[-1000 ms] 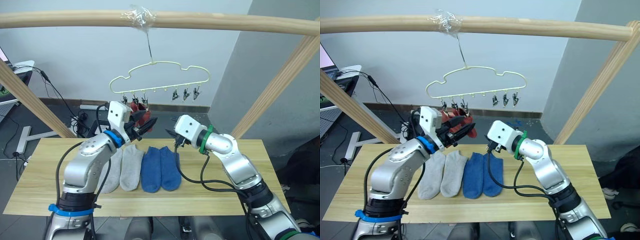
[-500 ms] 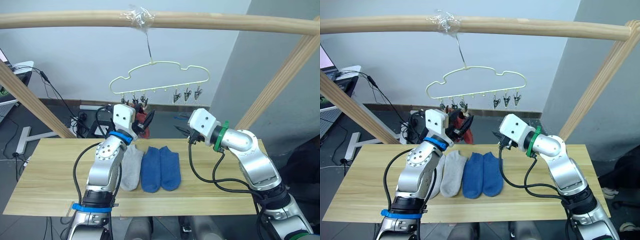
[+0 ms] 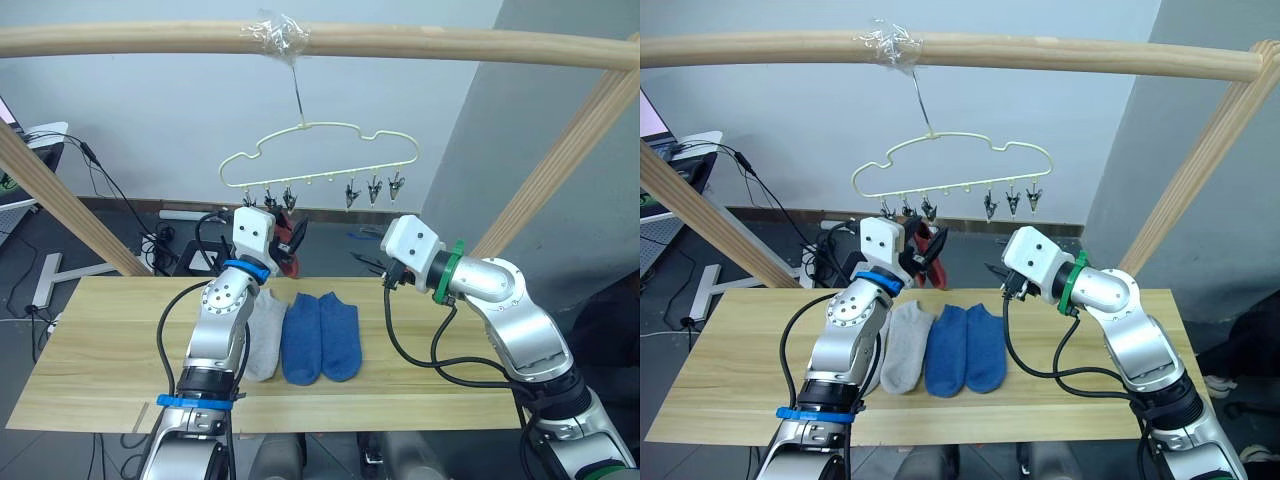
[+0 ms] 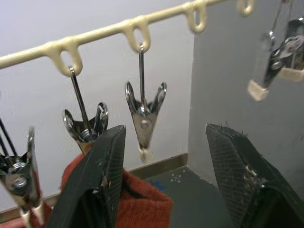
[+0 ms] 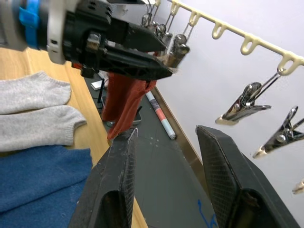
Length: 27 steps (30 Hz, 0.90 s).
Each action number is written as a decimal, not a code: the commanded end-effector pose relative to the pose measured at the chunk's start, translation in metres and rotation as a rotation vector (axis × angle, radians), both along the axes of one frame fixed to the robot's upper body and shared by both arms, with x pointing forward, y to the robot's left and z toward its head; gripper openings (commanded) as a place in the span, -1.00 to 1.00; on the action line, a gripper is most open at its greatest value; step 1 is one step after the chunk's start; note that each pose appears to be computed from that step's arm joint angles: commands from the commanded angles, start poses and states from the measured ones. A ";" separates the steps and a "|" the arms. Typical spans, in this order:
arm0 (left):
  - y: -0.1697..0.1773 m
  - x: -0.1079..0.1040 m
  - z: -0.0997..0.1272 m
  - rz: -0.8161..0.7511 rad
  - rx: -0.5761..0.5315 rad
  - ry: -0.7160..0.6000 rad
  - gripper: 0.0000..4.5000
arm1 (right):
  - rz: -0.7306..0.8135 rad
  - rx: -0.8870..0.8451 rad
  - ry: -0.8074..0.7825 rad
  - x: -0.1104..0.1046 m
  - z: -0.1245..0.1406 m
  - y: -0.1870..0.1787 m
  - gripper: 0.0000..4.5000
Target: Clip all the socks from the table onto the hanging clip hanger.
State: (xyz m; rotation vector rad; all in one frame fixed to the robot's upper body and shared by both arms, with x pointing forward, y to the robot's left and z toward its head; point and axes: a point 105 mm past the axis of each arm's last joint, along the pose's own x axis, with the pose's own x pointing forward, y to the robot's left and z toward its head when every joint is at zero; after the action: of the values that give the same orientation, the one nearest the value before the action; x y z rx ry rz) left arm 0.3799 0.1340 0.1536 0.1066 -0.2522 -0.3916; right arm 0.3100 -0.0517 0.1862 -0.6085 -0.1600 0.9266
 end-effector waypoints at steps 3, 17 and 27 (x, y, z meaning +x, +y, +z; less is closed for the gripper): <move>-0.001 0.003 0.021 0.014 -0.010 -0.082 0.23 | 0.059 0.062 -0.084 -0.010 0.026 0.002 -0.10; -0.011 0.006 0.030 0.037 -0.026 -0.123 0.23 | 0.102 0.078 -0.074 -0.014 0.031 0.002 -0.10; -0.014 0.014 0.032 0.068 -0.052 -0.120 0.23 | 0.111 0.069 -0.060 -0.016 0.029 0.003 -0.10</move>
State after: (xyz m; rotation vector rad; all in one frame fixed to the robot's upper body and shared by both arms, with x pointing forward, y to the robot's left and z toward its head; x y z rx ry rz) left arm 0.3943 0.1216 0.1732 0.0814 -0.3253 -0.3175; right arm 0.3018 -0.0513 0.2010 -0.5535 -0.2178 0.9918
